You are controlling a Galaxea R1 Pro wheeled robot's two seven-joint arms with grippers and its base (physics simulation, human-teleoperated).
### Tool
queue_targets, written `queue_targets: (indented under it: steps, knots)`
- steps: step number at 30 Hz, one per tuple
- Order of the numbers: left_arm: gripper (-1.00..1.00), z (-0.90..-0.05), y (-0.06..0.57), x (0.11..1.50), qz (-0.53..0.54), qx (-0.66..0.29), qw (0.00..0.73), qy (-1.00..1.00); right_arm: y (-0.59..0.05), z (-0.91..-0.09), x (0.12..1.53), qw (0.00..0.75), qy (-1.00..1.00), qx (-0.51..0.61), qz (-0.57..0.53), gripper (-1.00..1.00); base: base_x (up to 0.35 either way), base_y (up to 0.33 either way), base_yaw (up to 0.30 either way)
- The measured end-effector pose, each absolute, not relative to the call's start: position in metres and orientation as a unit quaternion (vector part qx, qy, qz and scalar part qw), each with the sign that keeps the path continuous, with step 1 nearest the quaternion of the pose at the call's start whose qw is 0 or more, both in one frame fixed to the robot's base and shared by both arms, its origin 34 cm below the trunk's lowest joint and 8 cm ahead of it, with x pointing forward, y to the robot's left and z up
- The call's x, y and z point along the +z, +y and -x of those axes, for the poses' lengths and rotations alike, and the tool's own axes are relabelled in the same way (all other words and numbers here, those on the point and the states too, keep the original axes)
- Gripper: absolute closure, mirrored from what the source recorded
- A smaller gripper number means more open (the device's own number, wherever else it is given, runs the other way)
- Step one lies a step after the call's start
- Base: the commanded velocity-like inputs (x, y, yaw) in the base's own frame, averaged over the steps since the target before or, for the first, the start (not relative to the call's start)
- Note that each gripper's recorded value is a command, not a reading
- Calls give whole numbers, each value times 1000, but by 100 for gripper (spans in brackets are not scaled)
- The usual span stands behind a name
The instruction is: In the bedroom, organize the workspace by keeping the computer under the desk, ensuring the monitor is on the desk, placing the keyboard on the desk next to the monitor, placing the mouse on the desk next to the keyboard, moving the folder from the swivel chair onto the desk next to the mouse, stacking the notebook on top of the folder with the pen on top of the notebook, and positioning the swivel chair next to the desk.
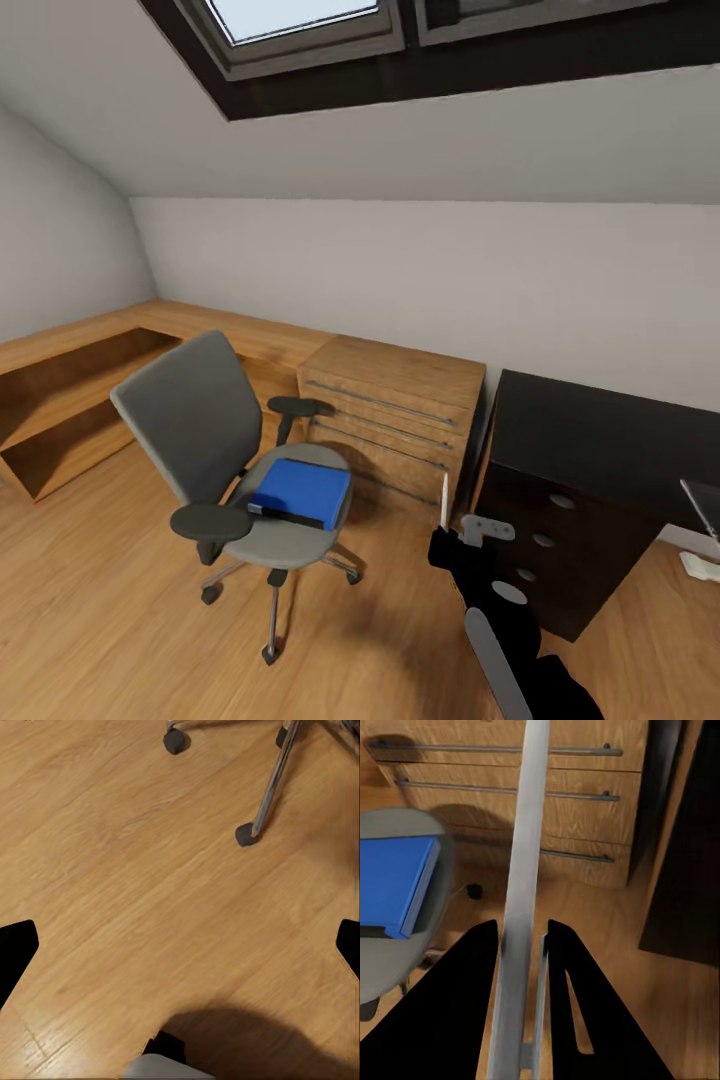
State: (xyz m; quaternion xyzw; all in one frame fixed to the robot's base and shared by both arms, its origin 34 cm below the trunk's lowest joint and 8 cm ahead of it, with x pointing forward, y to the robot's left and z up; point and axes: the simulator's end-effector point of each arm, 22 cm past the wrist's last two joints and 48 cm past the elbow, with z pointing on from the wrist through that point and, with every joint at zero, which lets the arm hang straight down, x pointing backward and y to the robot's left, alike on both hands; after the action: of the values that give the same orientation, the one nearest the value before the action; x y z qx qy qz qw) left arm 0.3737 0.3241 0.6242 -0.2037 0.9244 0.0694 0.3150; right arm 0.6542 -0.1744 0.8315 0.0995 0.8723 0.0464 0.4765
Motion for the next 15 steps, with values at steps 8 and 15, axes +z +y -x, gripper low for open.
queue_targets:
  steps: [8, 15]
  knots:
    - [-100, -373, 320, 636, 206, 67, 314, 924, -175, -654, 845, 477, 872, 46, -100, 100, 186, -244, -270]
    - [-100, -372, 320, 644, 206, 67, 314, 924, -175, -654, 853, 477, 872, 46, -100, 100, 220, -238, -258]
